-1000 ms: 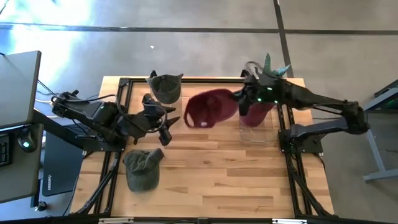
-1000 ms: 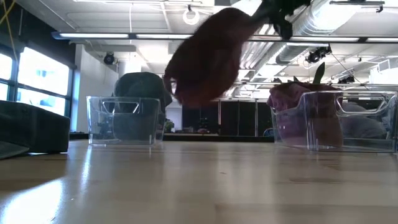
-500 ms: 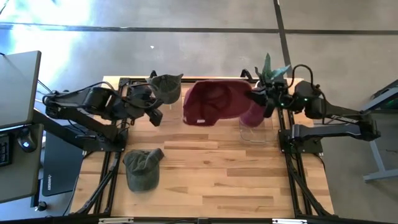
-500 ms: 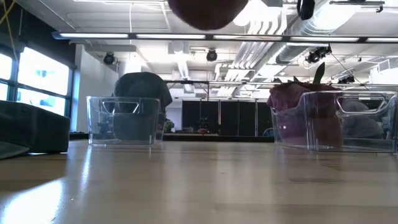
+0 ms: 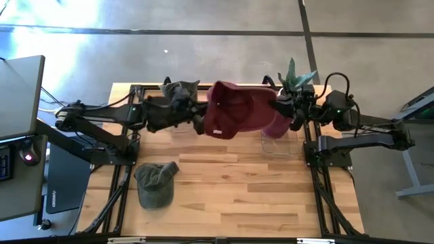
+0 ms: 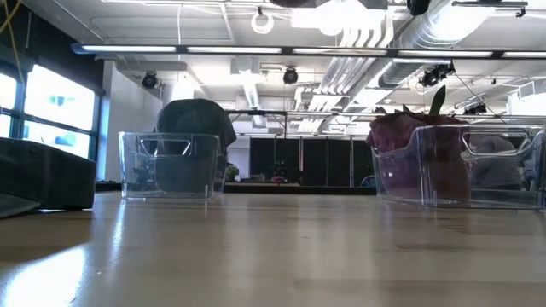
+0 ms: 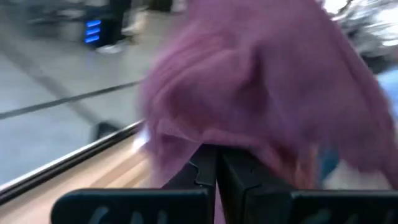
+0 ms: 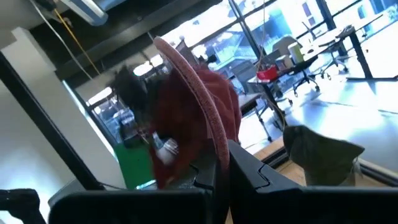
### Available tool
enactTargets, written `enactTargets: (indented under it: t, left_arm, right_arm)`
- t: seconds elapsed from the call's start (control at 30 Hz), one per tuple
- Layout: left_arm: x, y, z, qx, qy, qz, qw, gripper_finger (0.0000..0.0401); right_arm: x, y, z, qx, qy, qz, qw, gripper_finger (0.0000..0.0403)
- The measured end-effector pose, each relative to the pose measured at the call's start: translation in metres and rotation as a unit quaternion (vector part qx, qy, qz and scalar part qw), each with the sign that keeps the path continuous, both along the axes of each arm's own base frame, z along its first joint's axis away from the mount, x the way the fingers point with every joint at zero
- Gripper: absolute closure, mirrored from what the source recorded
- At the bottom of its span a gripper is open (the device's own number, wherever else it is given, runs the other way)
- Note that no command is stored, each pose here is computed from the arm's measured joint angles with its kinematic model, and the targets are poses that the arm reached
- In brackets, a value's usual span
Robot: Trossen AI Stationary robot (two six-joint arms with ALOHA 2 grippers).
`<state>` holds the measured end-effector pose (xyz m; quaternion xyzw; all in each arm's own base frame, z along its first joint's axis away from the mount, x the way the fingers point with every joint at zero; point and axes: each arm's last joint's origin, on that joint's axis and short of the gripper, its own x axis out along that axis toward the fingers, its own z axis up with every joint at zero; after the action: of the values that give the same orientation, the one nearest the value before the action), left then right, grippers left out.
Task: Pick & Place hat
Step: Put the red cap into the right transparent bin
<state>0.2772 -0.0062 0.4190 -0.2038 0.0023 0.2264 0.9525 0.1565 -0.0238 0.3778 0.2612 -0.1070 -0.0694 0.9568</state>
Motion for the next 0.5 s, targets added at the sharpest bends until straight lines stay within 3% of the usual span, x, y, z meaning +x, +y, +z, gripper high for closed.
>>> enactTargets:
  t: [0.23,0.33,0.5]
  left_arm:
    - [0.04,0.023,-0.004,-0.003,-0.097,-0.085,0.992,0.0401]
    - [0.051,0.032,-0.013,-0.012,-0.091,-0.095,0.991,0.0401]
    - [0.055,0.04,-0.033,-0.048,-0.022,-0.08,0.995,0.0401]
  right_arm:
    - [0.005,0.008,-0.002,0.0,0.009,0.022,1.0,0.0395]
    - [0.007,0.012,-0.003,-0.001,0.011,0.03,0.999,0.0392]
    - [0.009,0.021,-0.003,-0.014,0.014,0.045,0.999,0.0397]
